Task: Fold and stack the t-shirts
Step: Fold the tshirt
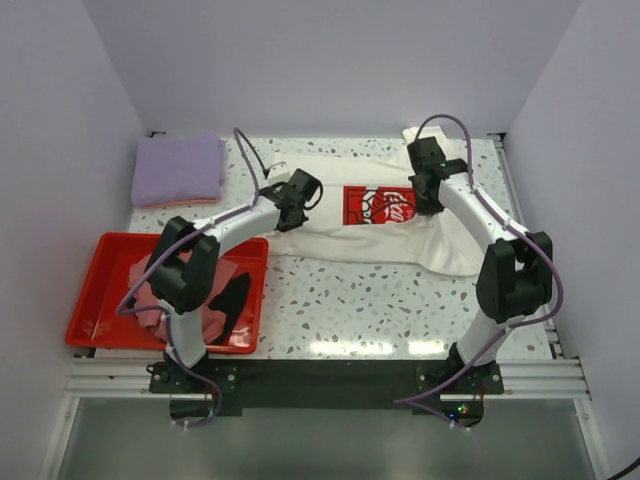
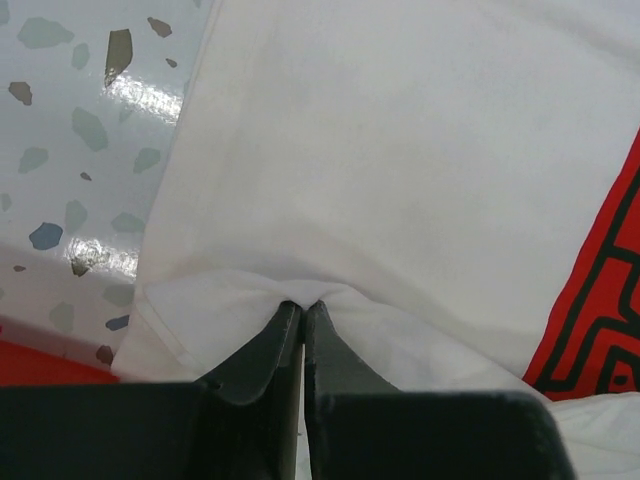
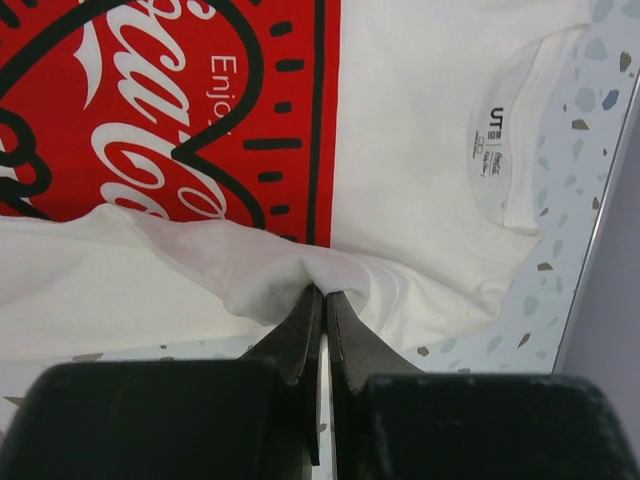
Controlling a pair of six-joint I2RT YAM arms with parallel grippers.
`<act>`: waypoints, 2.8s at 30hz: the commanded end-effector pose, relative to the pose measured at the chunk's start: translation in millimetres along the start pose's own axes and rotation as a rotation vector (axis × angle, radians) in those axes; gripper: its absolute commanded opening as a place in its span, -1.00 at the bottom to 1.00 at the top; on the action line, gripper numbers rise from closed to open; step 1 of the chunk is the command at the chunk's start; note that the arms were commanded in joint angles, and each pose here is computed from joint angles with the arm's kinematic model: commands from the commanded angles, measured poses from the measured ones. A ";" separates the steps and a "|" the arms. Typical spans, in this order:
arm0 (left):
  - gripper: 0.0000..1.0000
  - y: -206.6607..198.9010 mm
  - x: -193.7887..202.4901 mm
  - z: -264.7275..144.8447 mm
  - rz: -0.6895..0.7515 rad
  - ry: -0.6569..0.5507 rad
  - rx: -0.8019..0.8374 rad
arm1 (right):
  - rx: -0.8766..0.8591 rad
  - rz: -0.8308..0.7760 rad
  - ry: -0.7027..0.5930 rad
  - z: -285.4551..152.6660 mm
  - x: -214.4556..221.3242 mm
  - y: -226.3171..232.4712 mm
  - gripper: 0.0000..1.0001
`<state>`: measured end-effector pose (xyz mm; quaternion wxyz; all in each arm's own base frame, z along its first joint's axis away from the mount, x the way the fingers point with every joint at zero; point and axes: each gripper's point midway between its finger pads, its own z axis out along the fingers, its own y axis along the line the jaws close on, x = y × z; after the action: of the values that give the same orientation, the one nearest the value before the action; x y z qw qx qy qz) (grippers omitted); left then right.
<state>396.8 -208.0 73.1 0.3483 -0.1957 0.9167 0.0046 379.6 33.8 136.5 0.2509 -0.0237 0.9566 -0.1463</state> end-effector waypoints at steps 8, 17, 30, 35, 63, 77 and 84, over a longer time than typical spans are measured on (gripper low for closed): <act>0.08 5.9 -21.3 26.5 0.054 0.019 -0.022 | -0.051 -0.158 -0.082 32.7 -59.9 14.9 -0.86; 1.00 -4.8 -55.5 -2.5 0.027 -0.039 0.054 | -0.022 -0.132 -0.092 27.2 -83.3 9.9 0.98; 1.00 -21.1 22.3 -12.3 0.083 0.088 0.230 | -0.692 -0.008 0.017 -51.0 43.8 117.5 0.98; 1.00 -6.3 34.7 -0.8 0.091 0.096 0.181 | -0.615 0.016 0.087 -19.9 60.2 121.9 0.98; 1.00 29.6 37.6 11.1 0.105 0.088 0.082 | -0.038 0.145 -0.069 44.3 -57.4 -43.6 0.98; 1.00 25.2 40.0 9.3 0.118 0.096 0.120 | -0.282 -0.007 0.141 42.1 59.1 74.7 0.80; 1.00 27.2 40.8 10.1 0.118 0.095 0.112 | -0.180 -0.018 0.203 58.1 73.9 62.3 0.30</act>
<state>360.5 -205.3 24.4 0.2956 -0.1182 0.9472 -0.0388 339.3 77.6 28.0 0.1359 -0.0566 0.9884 -0.0382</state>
